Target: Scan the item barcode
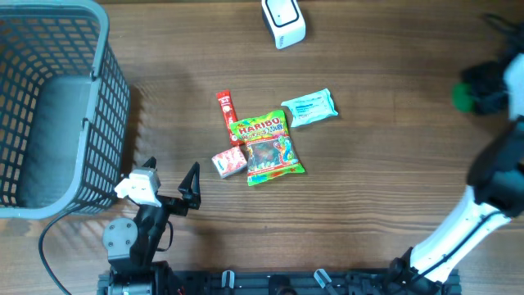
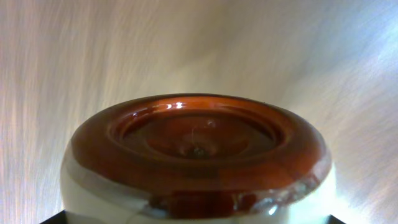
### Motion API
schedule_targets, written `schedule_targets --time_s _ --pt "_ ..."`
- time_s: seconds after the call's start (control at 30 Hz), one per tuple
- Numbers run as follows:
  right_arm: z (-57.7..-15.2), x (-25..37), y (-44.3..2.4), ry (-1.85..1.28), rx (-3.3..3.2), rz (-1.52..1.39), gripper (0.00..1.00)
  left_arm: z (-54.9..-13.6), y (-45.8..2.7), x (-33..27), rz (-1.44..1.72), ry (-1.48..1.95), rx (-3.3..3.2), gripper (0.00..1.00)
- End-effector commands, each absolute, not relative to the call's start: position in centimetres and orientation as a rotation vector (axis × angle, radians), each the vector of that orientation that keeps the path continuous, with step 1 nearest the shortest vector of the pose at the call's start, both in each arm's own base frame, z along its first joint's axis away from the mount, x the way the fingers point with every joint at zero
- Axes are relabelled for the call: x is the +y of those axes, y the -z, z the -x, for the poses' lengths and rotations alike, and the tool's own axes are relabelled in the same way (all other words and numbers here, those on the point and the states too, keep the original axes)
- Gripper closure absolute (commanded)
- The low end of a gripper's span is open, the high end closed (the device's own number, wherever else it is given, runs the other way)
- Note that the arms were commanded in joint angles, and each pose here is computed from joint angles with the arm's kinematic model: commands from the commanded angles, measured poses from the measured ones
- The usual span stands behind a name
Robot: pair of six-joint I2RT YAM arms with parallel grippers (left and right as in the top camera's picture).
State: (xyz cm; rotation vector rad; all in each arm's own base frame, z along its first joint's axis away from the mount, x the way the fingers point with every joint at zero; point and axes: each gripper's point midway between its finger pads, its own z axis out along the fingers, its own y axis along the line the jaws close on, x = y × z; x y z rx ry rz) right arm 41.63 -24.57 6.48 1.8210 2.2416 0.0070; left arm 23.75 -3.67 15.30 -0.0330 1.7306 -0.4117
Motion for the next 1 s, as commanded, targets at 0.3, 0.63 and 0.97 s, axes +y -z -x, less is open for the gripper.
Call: schedule_targets --time_s 0.3,0.63,0.97 --pt "-34.4 -39.7 -7.7 0.409 1.954 -1.876 0.35 -23.8 -15.1 -3.5 0.028 0.392 1.733 0.00" --pt "-33.9 -40.5 -8.8 0.434 2.010 -1.824 0.00 -23.8 -15.1 -3.5 0.028 0.392 1.733 0.00" --pt "-42.4 -24.6 -27.2 -0.358 2.064 -1.308 0.01 -23.8 -15.1 -3.5 0.028 0.392 1.733 0.00"
